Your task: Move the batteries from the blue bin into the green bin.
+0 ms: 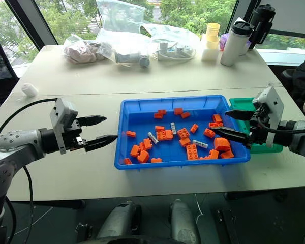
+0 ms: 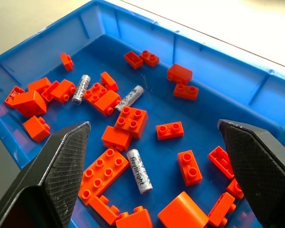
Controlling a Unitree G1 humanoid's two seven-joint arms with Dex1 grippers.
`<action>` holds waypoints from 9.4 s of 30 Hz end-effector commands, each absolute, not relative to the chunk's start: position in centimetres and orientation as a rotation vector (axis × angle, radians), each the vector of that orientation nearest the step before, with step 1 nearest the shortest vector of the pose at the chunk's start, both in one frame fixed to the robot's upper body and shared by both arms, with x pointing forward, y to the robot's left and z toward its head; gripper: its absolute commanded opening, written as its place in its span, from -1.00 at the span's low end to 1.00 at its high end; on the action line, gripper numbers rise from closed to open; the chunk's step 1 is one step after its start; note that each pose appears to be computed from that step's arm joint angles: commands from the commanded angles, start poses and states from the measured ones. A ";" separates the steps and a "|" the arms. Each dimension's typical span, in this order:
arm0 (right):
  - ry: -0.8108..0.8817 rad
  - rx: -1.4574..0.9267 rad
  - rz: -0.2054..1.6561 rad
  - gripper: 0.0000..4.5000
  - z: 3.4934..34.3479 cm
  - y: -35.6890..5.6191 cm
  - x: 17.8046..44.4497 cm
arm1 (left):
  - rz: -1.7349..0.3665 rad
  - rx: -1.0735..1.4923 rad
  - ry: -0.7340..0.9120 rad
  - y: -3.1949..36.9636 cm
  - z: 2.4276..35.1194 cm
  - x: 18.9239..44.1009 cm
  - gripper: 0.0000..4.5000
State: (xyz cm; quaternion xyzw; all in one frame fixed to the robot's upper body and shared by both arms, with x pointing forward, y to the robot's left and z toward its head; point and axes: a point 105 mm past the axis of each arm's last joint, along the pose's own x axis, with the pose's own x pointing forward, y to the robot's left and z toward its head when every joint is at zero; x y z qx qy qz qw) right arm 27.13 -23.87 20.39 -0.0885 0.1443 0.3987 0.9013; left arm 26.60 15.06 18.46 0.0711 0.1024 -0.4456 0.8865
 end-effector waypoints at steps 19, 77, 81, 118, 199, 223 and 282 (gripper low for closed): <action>0.281 -0.290 0.771 0.98 20.4 -23.9 28.3 | -0.914 0.226 0.166 15.2 19.4 27.7 1.00; 0.289 -1.154 1.776 0.98 12.5 -4.1 35.8 | -1.129 0.460 0.389 15.8 19.1 23.7 1.00; 0.298 -1.157 1.807 0.87 12.2 -3.8 35.6 | -1.113 0.461 0.385 15.8 19.0 23.7 1.00; 0.125 -0.327 0.202 -0.03 21.7 -31.4 33.1 | -1.371 0.330 0.013 6.8 21.9 31.4 1.00; 0.680 -0.146 0.459 -0.96 12.4 -11.3 35.2 | -1.240 0.569 0.073 9.3 20.2 29.2 1.00; 0.532 -0.441 0.734 0.51 16.6 -15.3 32.1 | -1.293 0.632 0.122 9.4 19.5 28.8 1.00; 0.401 -0.313 0.010 -0.99 22.7 -34.0 31.7 | -1.371 0.353 -0.230 2.8 24.6 32.5 1.00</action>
